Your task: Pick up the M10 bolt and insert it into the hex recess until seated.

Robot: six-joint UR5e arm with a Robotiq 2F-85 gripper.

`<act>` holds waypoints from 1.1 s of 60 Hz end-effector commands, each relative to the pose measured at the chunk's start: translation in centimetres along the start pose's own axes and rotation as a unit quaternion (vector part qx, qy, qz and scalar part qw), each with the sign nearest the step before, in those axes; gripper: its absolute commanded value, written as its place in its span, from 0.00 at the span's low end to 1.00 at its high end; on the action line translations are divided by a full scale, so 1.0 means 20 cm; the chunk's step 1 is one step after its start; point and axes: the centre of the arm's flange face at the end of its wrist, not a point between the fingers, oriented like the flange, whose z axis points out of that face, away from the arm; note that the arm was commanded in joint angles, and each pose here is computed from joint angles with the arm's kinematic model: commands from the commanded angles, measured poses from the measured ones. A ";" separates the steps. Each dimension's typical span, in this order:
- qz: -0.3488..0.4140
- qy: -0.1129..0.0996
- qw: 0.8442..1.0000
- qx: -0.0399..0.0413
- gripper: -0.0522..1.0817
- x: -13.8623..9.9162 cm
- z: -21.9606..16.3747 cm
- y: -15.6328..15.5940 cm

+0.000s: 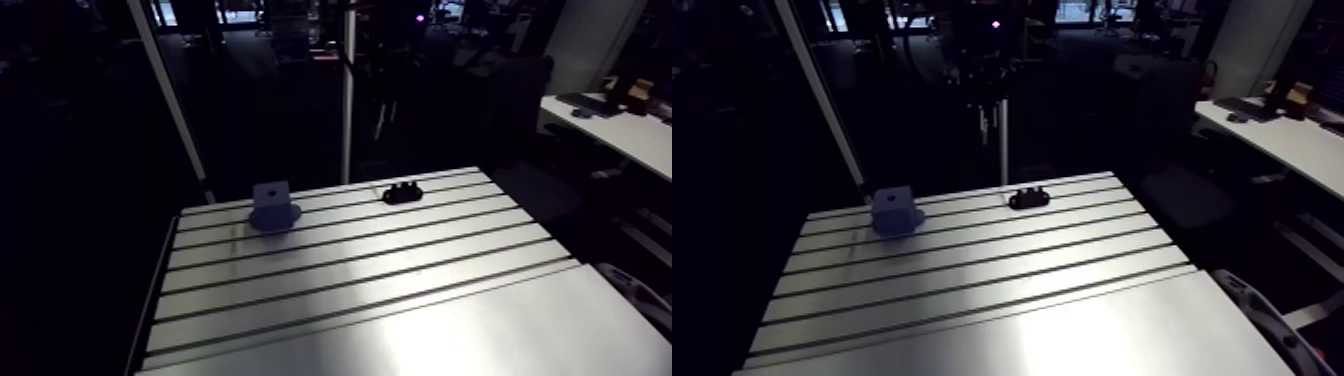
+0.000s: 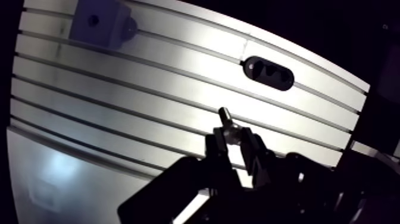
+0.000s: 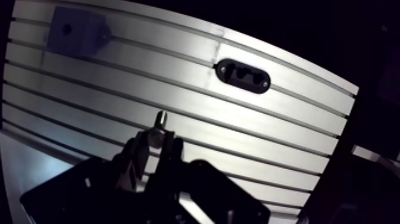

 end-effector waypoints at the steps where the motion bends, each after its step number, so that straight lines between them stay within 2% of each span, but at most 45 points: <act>1: -0.142 -0.065 0.988 0.012 0.91 0.22 -0.10 -0.44; 11: -0.132 -0.059 0.989 0.003 0.91 0.26 -0.13 -0.49; 18: -0.118 -0.057 0.991 0.003 0.91 0.28 -0.12 -0.50; 27: -0.125 -0.057 0.990 0.000 0.91 0.34 -0.11 -0.61; 54: -0.119 -0.061 0.991 0.003 0.92 0.41 -0.06 -0.63; 66: -0.129 -0.069 0.989 0.005 0.92 0.46 0.02 -0.74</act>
